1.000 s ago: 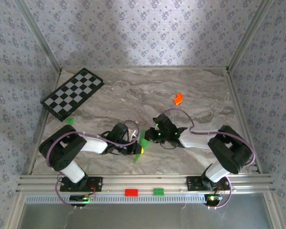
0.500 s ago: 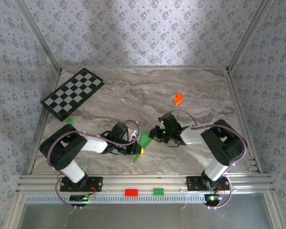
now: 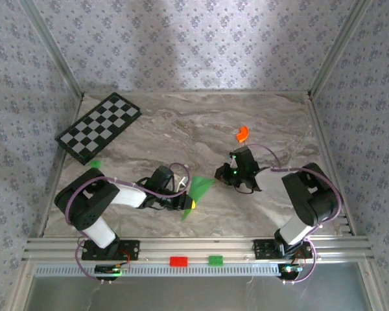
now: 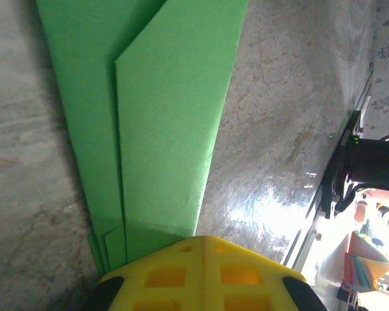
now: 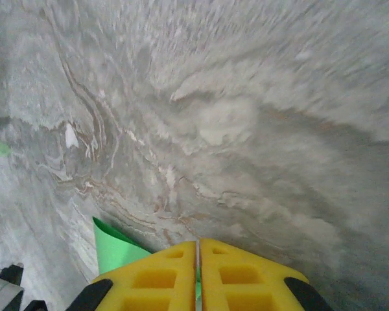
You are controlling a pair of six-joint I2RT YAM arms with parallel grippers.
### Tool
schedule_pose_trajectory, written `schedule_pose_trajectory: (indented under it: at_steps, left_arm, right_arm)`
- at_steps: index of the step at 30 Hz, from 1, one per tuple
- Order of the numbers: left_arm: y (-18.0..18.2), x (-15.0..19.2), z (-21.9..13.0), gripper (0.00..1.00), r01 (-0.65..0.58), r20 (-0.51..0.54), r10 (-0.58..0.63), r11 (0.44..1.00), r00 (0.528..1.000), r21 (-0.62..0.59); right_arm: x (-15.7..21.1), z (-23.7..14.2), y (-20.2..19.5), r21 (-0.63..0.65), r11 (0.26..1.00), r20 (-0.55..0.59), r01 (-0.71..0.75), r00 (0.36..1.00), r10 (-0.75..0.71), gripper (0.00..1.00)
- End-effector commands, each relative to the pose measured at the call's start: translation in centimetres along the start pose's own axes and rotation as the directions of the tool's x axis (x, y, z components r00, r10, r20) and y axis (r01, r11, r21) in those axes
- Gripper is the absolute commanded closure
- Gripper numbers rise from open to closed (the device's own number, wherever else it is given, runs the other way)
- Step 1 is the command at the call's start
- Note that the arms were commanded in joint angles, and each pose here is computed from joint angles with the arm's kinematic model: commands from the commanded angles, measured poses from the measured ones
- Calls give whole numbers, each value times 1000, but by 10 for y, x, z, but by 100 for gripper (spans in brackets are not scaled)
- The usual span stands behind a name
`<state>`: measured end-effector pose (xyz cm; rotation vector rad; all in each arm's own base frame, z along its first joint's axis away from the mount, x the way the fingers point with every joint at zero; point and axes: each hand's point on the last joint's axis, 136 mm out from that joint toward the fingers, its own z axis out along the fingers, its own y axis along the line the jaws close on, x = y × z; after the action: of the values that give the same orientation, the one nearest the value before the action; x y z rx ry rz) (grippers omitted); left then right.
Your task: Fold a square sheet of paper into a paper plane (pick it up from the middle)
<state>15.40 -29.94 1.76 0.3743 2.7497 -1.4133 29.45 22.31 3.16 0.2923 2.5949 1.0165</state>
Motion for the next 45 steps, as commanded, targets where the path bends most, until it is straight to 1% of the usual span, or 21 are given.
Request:
schedule_pose_trajectory:
  at_steps: [1,3,5,9,11,13,18,21,23,26,29,35,38,40,45]
  left_arm:
    - [64,55,-2,100,132,-122,-163,965,979,-226]
    - [63,54,-2,100,128,-119,-157,967,980,-222]
    - [62,53,-2,100,125,-118,-154,967,981,-222]
    - [60,49,-2,100,120,-115,-148,968,982,-220]
    - [58,49,-1,100,120,-116,-147,969,982,-217]
    - [57,48,-2,100,117,-116,-144,970,983,-214]
    - [43,42,-4,100,110,-112,-131,978,985,-180]
    - [23,30,-9,100,88,-97,-102,986,990,-138]
    - [3,18,-15,100,62,-76,-70,993,995,-104]
    - [-24,-2,-21,97,12,-45,-16,997,999,-70]
    - [-32,-17,-19,96,-14,-34,11,997,999,-78]
    - [-30,-34,5,95,-1,-45,-1,998,999,-57]
    - [-16,-35,16,95,14,-62,-20,995,998,-98]
    - [-9,-28,20,95,21,-81,-30,994,996,-111]
    - [12,9,18,96,20,-147,-50,979,988,-201]
  right_arm:
    - [-6,-20,17,3,997,27,77,997,-77,88]
    - [-2,-24,32,-28,994,30,108,994,-107,87]
    - [9,-21,48,-69,988,8,139,990,-139,85]
    - [37,-4,57,-66,985,-72,161,984,-166,86]
    - [46,6,51,-42,986,-99,162,981,-165,88]
    - [51,13,39,-3,990,-122,139,983,-138,92]
    - [65,21,-2,118,988,-177,95,982,-73,99]
    - [73,22,-15,153,984,-184,96,981,-67,100]
    - [78,23,-19,163,981,-202,106,977,-72,100]
    - [81,25,-20,164,981,-204,104,976,-70,100]
    - [81,25,-20,166,980,-201,107,977,-73,100]
    - [81,25,-20,171,979,-201,106,977,-71,100]
    - [82,24,-21,175,979,-201,107,977,-71,100]
    - [83,23,-24,185,977,-203,109,977,-71,100]
    - [83,19,-33,226,967,-207,121,976,-73,100]
